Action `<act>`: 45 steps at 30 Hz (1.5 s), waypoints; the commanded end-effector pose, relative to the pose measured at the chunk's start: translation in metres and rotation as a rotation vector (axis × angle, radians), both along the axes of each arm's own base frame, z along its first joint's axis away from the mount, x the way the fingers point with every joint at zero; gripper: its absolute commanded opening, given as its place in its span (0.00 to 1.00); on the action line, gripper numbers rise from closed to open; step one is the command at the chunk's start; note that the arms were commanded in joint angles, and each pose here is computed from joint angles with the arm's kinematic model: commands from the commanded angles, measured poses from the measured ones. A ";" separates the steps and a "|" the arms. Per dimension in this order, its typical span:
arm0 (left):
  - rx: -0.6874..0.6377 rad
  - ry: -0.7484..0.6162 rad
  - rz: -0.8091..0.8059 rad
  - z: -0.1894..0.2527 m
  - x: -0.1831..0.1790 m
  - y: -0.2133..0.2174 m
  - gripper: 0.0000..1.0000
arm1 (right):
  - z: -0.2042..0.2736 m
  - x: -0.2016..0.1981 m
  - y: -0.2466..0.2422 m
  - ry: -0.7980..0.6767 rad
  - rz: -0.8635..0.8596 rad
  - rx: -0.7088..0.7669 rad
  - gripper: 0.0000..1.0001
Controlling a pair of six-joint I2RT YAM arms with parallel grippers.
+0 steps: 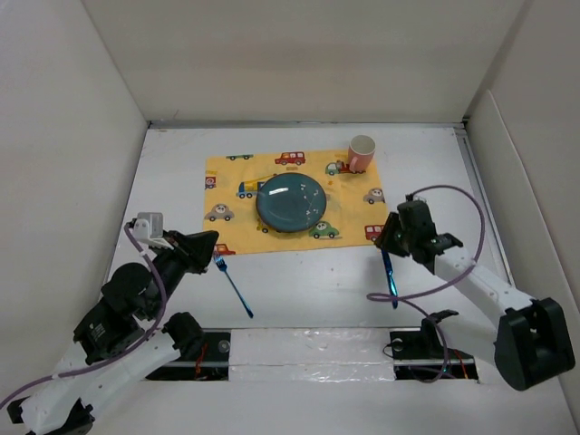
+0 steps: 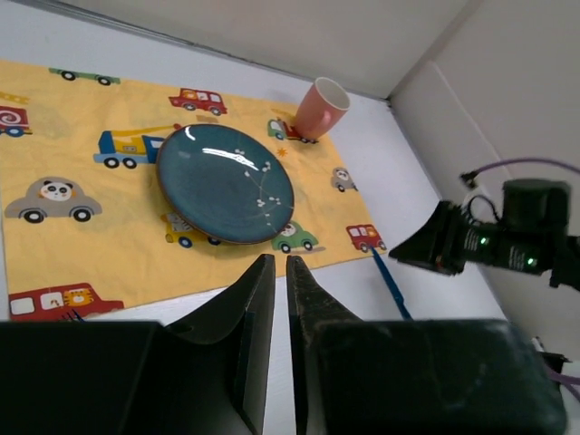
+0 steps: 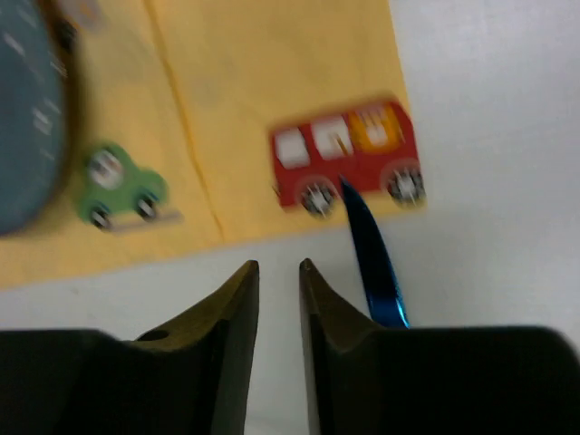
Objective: Set the dinner table for one person
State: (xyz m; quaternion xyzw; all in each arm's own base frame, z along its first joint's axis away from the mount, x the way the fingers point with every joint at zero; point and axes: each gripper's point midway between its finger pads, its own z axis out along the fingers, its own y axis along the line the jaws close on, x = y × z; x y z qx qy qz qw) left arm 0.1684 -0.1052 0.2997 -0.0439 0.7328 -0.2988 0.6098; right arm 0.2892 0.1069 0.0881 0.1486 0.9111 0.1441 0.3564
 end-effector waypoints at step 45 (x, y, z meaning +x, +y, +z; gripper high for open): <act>-0.170 -0.187 -0.093 0.044 -0.032 0.014 0.13 | -0.090 -0.106 0.067 0.596 0.067 0.005 0.26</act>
